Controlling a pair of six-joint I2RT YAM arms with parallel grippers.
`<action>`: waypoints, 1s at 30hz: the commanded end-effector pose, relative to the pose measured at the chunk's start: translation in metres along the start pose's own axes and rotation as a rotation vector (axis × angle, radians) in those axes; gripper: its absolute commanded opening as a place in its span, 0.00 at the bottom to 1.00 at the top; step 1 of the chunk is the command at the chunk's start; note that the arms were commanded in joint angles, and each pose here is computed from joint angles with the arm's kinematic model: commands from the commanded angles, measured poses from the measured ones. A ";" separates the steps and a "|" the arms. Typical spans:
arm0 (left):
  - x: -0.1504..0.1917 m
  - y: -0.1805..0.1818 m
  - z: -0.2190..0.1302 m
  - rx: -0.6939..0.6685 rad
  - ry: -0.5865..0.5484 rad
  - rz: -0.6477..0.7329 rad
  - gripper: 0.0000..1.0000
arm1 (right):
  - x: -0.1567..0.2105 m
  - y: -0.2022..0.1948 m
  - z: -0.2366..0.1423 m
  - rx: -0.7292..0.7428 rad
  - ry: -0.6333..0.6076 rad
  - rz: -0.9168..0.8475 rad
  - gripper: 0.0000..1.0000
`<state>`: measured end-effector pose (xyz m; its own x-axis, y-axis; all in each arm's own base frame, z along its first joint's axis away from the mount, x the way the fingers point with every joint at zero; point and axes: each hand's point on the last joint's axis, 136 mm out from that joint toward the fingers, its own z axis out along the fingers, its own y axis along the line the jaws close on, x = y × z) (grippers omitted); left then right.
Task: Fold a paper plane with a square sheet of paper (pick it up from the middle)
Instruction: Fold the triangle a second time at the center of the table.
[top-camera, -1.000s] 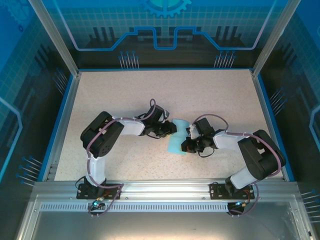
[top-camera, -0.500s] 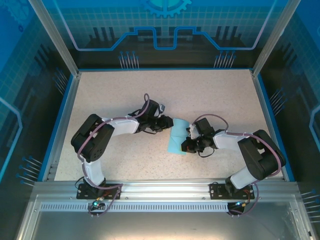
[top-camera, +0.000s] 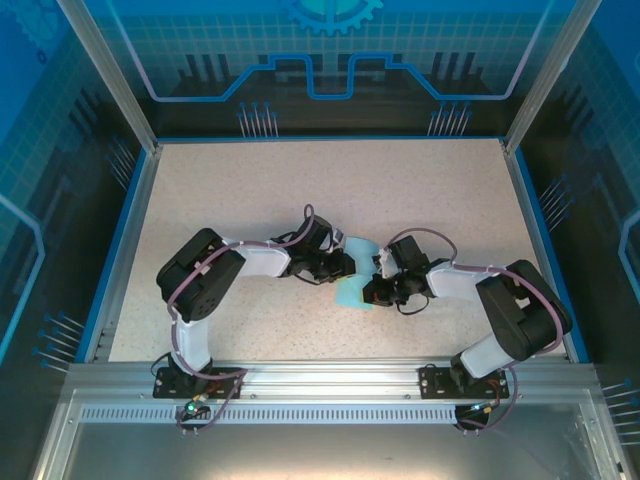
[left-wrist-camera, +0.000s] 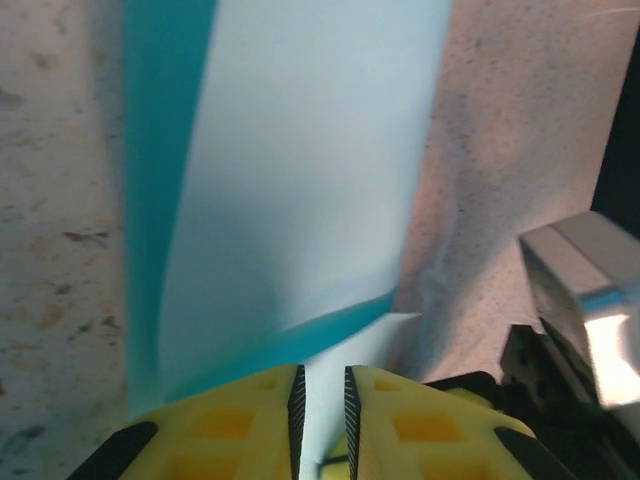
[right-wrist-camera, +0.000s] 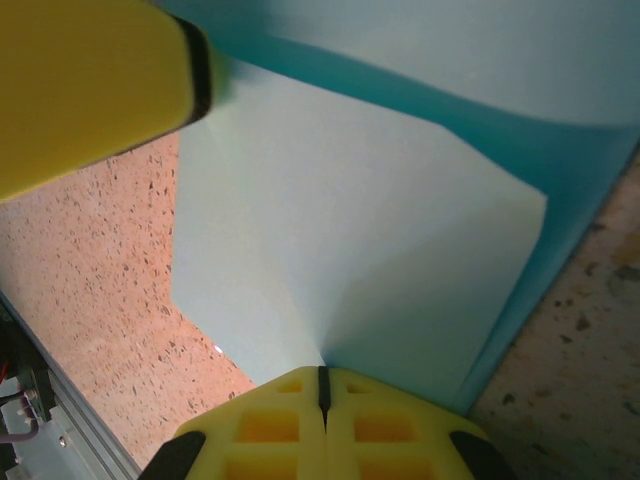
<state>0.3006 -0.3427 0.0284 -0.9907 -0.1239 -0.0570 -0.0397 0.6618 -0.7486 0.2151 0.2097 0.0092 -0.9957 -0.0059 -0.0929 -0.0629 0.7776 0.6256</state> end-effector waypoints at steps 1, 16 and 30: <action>0.004 0.020 0.007 -0.074 0.012 -0.020 0.21 | 0.015 -0.014 -0.005 0.056 0.043 0.066 0.05; 0.006 0.035 0.008 -0.126 0.013 -0.014 0.19 | -0.025 0.038 -0.004 0.044 0.003 -0.044 0.06; 0.008 0.042 0.006 -0.159 0.011 -0.012 0.18 | -0.007 0.002 0.021 0.126 0.121 0.000 0.07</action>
<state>0.3006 -0.3365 0.0156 -0.9902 -0.1260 -0.0598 -0.0454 0.6966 -0.7160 0.2406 0.2355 0.0096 -0.9972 -0.0559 -0.0493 -0.0740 0.8217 0.5651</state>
